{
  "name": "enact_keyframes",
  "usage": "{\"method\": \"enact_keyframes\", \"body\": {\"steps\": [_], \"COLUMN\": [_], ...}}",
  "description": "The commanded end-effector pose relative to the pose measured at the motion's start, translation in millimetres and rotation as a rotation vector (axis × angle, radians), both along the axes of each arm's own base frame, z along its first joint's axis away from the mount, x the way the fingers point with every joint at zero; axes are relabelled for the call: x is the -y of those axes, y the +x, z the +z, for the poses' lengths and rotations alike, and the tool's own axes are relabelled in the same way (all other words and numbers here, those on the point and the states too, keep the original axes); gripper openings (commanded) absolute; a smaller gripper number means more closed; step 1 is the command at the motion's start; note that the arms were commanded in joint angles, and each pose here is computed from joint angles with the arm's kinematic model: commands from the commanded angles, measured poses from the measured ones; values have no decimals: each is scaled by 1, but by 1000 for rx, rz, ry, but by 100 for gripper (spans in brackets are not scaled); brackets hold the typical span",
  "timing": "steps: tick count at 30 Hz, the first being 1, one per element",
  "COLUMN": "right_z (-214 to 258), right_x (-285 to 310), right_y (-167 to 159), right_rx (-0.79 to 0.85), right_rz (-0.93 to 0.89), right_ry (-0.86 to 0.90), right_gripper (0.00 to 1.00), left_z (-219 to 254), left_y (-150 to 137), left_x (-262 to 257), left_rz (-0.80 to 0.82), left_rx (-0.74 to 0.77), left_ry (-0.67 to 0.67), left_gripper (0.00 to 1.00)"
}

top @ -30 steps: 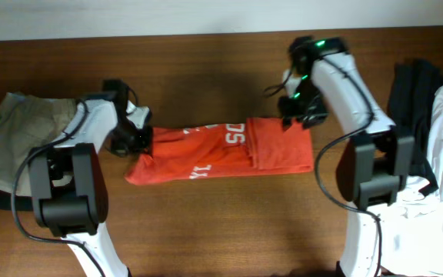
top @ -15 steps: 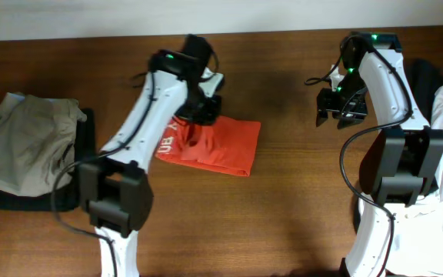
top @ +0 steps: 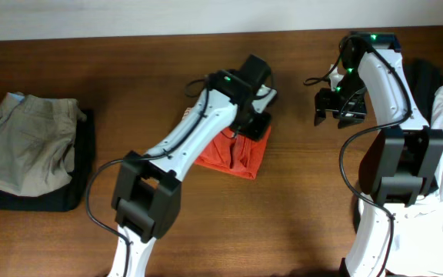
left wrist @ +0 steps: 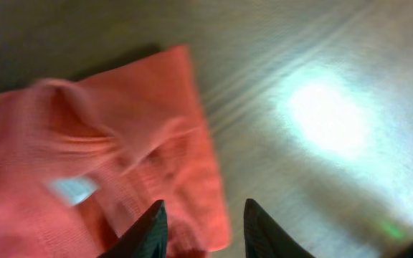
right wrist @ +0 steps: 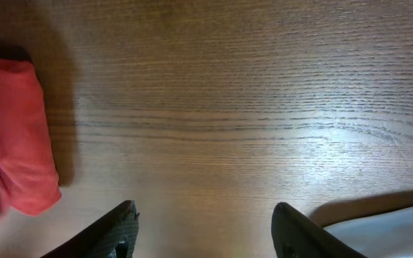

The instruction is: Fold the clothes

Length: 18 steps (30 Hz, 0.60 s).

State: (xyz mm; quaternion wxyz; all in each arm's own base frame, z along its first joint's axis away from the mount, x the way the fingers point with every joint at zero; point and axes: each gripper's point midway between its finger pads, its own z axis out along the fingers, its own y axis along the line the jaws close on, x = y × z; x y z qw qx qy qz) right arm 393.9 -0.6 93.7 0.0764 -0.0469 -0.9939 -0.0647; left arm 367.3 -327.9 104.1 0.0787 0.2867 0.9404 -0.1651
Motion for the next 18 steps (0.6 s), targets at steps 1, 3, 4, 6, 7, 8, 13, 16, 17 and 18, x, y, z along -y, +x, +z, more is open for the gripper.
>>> {"method": "enact_keyframes", "body": {"steps": [1,3,4,6,7,8,13,16,17,18], "right_z": [-1,4,10,11,10,9,-16,-44,-53,-62], "right_x": [-9,-42,-75,-106,-123,-144,-190,-182,-174,-166], "right_y": [-1,0,1,4,8,13,26,18,15,10], "right_rx": [-1,22,58,93,122,164,236,162,143,121], "right_rz": [21,112,204,277,324,378,463,464,463,460], "right_ry": [-3,138,270,309,310,310,196,147,115,90], "right_gripper": [67,69,69,69,69,69,52,39,32,7], "left_z": [46,99,116,125,117,102,11,-46,-53,-60], "left_y": [16,57,72,98,105,112,103,84,80,76], "left_x": [-7,-65,-89,-148,-168,-193,-198,-180,-173,-166], "left_rz": [-43,99,158,307,359,408,418,373,355,330], "left_rx": [113,232,255,254,233,177,-89,-221,-237,-243], "left_ry": [24,86,77,80,91,78,30,89,98,116], "left_gripper": [36,40,42,51,54,55,55,54,54,55]}}
